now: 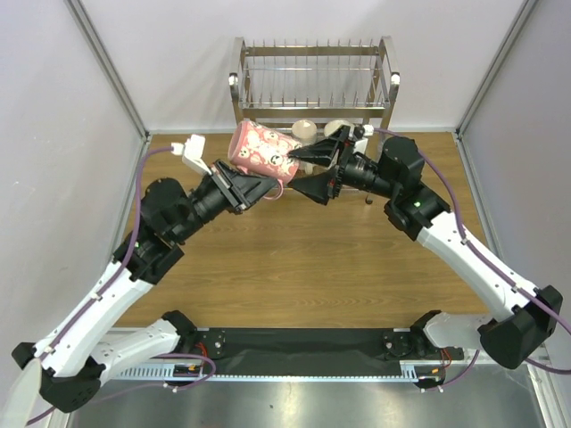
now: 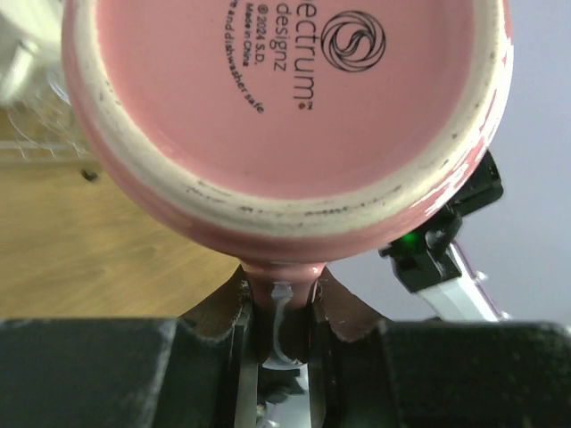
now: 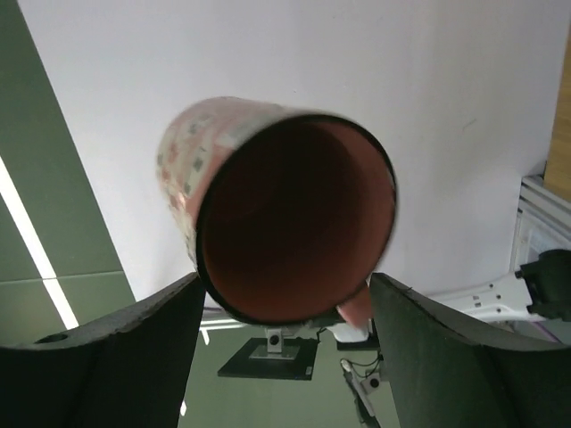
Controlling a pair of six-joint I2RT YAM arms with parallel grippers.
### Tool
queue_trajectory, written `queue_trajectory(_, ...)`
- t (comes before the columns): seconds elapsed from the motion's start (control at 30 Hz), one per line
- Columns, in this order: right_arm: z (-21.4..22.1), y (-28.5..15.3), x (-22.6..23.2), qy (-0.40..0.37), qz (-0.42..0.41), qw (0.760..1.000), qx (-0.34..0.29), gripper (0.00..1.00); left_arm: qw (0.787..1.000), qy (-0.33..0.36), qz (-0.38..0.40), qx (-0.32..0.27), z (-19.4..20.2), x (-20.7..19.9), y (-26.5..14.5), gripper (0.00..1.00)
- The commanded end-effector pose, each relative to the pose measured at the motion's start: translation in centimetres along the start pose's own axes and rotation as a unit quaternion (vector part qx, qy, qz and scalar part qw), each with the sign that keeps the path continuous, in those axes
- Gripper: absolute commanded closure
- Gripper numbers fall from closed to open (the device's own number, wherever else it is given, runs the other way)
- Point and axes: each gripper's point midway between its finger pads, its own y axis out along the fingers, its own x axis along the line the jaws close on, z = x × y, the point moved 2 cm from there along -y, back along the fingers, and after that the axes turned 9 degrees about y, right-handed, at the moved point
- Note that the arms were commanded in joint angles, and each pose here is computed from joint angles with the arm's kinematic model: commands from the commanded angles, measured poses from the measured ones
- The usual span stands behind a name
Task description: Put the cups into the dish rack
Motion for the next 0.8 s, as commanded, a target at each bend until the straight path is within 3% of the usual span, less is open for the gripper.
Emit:
queue_trajectory(0.0, 1.7, -2.2, -0.8, 0.01, 0.065, 0.998, 0.017, 0.21, 0.99, 0.095, 0.044, -0.095, -6.7, -4.7, -0.7, 1.0)
queue_trajectory(0.17, 0.1, -5.6, -3.4, 0.015, 0.147, 0.989, -0.028, 0.22, 0.983, 0.155, 0.016, -0.097, -9.1, -5.1, 0.4, 1.0)
queue_trajectory(0.33, -1.5, -9.6, -3.7, -0.012, 0.163, 0.983, -0.085, 0.27, 0.972, 0.224, -0.001, -0.07, -10.6, -4.9, 3.7, 1.0)
queue_trajectory(0.43, -1.7, -11.7, -4.5, -0.068, 0.217, 0.969, -0.098, 0.38, 0.967, 0.244, -0.035, -0.067, -11.7, -3.9, 5.6, 1.0)
queue_trajectory(0.53, -2.3, -13.3, -5.7, -0.125, 0.286, 0.944, -0.11, 0.5, 0.961, 0.254, -0.053, -0.098, -14.7, -4.9, 6.1, 1.0)
queue_trajectory(0.57, -2.2, -13.8, -6.5, -0.126, 0.309, 0.937, -0.105, 0.61, 0.961, 0.256, -0.068, -0.082, -14.4, -3.9, 7.2, 1.0)
queue_trajectory(0.63, -2.2, -14.2, -7.1, -0.152, 0.329, 0.928, -0.088, 0.72, 0.955, 0.272, -0.069, -0.093, -15.9, -5.2, 7.1, 1.0)
queue_trajectory(0.67, -2.1, -14.9, -7.9, -0.169, 0.351, 0.918, -0.072, 0.79, 0.953, 0.272, -0.108, -0.074, -15.4, -3.2, 8.2, 1.0)
queue_trajectory(0.77, -1.7, -15.6, -8.5, -0.195, 0.371, 0.907, -0.047, 0.84, 0.946, 0.279, -0.137, -0.09, -16.9, -3.1, 8.6, 1.0)
